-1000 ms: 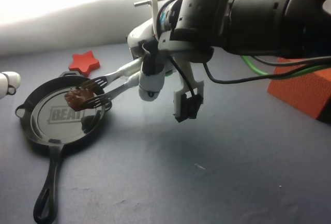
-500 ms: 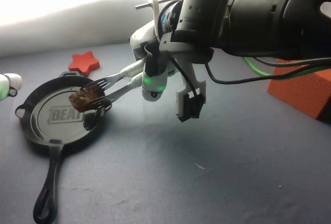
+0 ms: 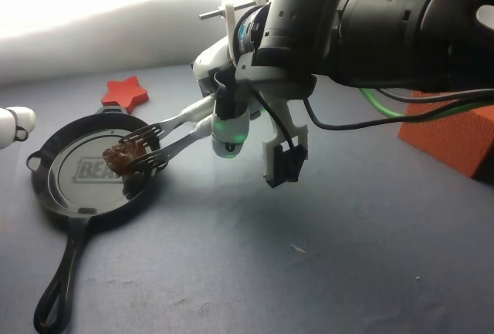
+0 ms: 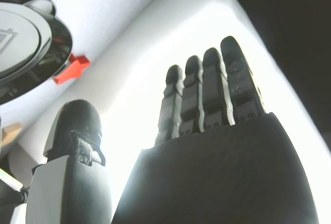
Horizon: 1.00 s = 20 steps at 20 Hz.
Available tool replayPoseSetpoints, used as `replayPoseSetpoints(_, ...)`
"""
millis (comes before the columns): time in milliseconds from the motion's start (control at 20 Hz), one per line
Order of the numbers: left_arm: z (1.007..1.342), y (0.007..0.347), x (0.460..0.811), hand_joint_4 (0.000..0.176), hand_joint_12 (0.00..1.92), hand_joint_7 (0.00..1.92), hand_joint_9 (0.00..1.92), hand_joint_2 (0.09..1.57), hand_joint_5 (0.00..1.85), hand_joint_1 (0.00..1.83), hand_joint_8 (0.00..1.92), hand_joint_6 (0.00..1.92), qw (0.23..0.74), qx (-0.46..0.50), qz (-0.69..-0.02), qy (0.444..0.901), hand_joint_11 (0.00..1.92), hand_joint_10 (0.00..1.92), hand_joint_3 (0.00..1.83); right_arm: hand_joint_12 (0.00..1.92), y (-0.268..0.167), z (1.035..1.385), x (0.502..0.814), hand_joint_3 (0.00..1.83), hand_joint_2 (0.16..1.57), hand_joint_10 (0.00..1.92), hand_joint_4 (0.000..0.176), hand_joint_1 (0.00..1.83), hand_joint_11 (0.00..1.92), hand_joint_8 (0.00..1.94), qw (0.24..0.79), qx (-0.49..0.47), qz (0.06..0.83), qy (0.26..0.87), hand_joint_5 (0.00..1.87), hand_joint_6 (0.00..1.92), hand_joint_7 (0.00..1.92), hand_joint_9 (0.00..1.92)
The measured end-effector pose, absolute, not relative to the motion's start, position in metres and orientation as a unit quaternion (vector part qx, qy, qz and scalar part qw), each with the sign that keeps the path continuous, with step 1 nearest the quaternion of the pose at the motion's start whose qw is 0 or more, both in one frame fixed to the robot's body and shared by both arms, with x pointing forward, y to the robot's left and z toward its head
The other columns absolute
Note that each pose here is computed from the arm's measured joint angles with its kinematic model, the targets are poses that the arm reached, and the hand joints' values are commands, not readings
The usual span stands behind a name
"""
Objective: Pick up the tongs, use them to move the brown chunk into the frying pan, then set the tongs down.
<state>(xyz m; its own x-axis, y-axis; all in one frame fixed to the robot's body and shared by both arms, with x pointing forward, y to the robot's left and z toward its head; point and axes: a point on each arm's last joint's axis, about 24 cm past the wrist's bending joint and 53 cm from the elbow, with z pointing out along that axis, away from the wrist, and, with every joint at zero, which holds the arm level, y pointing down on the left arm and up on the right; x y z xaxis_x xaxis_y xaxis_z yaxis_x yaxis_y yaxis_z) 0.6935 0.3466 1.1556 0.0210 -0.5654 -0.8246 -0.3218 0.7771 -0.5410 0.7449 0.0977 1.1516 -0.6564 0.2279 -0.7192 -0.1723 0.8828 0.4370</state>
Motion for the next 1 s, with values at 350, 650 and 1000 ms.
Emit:
replayPoseSetpoints(350,1.155,0.347,0.693,0.004,0.31,0.13,0.1,1.27,0.13,0.21,0.0,0.01,0.639,-0.32,-0.095,0.693,0.0,0.0,0.0,1.6,0.099,1.151,0.74,0.0,1.21,1.1,0.0,1.1,1.04,0.79,0.411,0.008,0.242,0.879,0.84,1.25,1.3,1.25)
replayPoseSetpoints(650,1.156,0.346,0.694,0.009,0.28,0.1,0.08,1.28,0.08,0.15,0.0,0.0,0.639,-0.321,-0.096,0.693,0.0,0.0,0.0,1.58,0.097,1.152,0.741,0.0,1.21,1.07,0.0,1.1,1.01,0.82,0.412,0.01,0.243,0.878,0.83,1.28,1.27,1.2)
replayPoseSetpoints(1000,1.16,0.334,0.698,0.004,0.26,0.11,0.07,1.28,0.1,0.19,0.0,0.01,0.638,-0.307,-0.107,0.698,0.0,0.0,0.0,1.62,0.089,1.173,0.739,0.0,1.22,1.11,0.0,1.09,1.0,0.86,0.422,0.008,0.255,0.87,0.82,1.29,1.28,1.21)
